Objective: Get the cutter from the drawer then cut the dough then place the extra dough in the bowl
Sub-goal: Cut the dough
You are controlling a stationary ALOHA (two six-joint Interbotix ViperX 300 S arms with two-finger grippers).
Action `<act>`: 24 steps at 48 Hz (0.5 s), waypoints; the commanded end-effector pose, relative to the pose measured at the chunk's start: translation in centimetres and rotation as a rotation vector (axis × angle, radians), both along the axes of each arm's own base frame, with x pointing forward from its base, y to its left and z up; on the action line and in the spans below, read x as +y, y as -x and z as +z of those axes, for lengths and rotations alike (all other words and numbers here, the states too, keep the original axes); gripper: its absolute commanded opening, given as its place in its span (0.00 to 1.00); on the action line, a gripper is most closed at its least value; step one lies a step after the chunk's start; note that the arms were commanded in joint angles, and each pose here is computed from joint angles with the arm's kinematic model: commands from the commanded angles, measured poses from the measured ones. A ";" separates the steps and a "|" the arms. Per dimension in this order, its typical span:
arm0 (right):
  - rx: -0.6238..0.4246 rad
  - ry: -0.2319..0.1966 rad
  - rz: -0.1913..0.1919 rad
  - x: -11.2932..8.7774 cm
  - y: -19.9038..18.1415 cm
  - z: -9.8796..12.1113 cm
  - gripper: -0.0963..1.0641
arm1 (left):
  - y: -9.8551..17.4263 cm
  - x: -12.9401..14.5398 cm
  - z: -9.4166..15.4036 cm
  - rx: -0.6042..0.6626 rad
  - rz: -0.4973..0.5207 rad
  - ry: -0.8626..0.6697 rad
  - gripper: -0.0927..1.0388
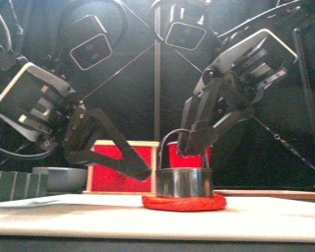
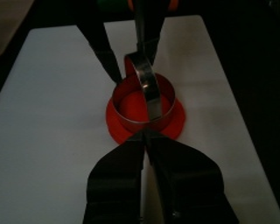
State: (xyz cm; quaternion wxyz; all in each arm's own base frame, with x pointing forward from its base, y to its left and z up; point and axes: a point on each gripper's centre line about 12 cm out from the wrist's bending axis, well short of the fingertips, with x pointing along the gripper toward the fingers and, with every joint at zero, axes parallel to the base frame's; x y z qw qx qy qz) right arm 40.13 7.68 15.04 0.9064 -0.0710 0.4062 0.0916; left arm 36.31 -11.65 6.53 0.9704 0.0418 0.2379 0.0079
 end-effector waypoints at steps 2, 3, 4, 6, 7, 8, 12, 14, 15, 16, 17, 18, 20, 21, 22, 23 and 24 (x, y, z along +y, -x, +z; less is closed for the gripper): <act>-0.030 -0.007 -0.001 0.1 -0.6 1.1 0.67 | -0.6 -0.1 0.9 -0.029 0.007 0.013 0.56; -0.024 -0.006 -0.001 0.1 -0.5 0.9 0.67 | -0.7 -0.1 0.8 -0.028 0.010 0.014 0.56; -0.022 -0.005 -0.001 0.1 -0.5 0.9 0.67 | -0.7 -0.1 0.9 -0.029 0.012 0.015 0.56; -0.022 -0.005 -0.002 0.1 -0.5 0.9 0.67 | -0.8 0.1 0.9 -0.032 0.020 0.018 0.56; -0.023 -0.005 -0.002 0.1 -0.6 0.9 0.67 | -0.9 0.1 0.9 -0.032 0.021 0.018 0.56; -0.021 -0.002 0.000 0.1 -0.6 1.0 0.67 | -0.9 0.1 0.9 -0.032 0.021 0.018 0.56; -0.011 0.007 0.003 0.0 -0.5 0.9 0.67 | -1.1 0.3 1.0 -0.035 0.027 0.020 0.57; -0.006 0.007 0.003 0.1 -0.5 0.8 0.67 | -1.1 0.3 1.1 -0.036 0.030 0.022 0.58; -0.008 0.007 0.003 0.1 -0.5 0.8 0.67 | -1.1 0.4 1.1 -0.036 0.034 0.024 0.58; -0.006 0.007 0.005 0.2 -0.4 0.8 0.67 | -1.1 0.4 1.1 -0.037 0.037 0.025 0.59; -0.008 0.007 0.005 0.2 -0.4 0.8 0.67 | -1.2 0.4 1.2 -0.039 0.040 0.027 0.59; -0.009 0.006 0.005 0.2 -0.5 0.9 0.67 | -1.3 0.5 1.2 -0.039 0.043 0.027 0.60; -0.011 0.017 0.016 0.2 -0.6 0.9 0.67 | -1.3 0.6 1.1 -0.037 0.046 0.027 0.61; -0.013 0.021 0.020 0.2 -0.5 1.0 0.67 | -1.3 0.6 1.0 -0.036 0.047 0.027 0.61; -0.014 0.024 0.022 0.2 -0.6 1.0 0.67 | -1.3 0.7 0.9 -0.033 0.049 0.025 0.61; -0.012 0.027 0.023 0.1 -0.6 1.0 0.66 | -1.3 0.8 0.9 -0.032 0.052 0.025 0.61; -0.007 0.035 0.028 0.2 -0.5 1.0 0.65 | -1.3 0.8 0.7 -0.029 0.055 0.026 0.62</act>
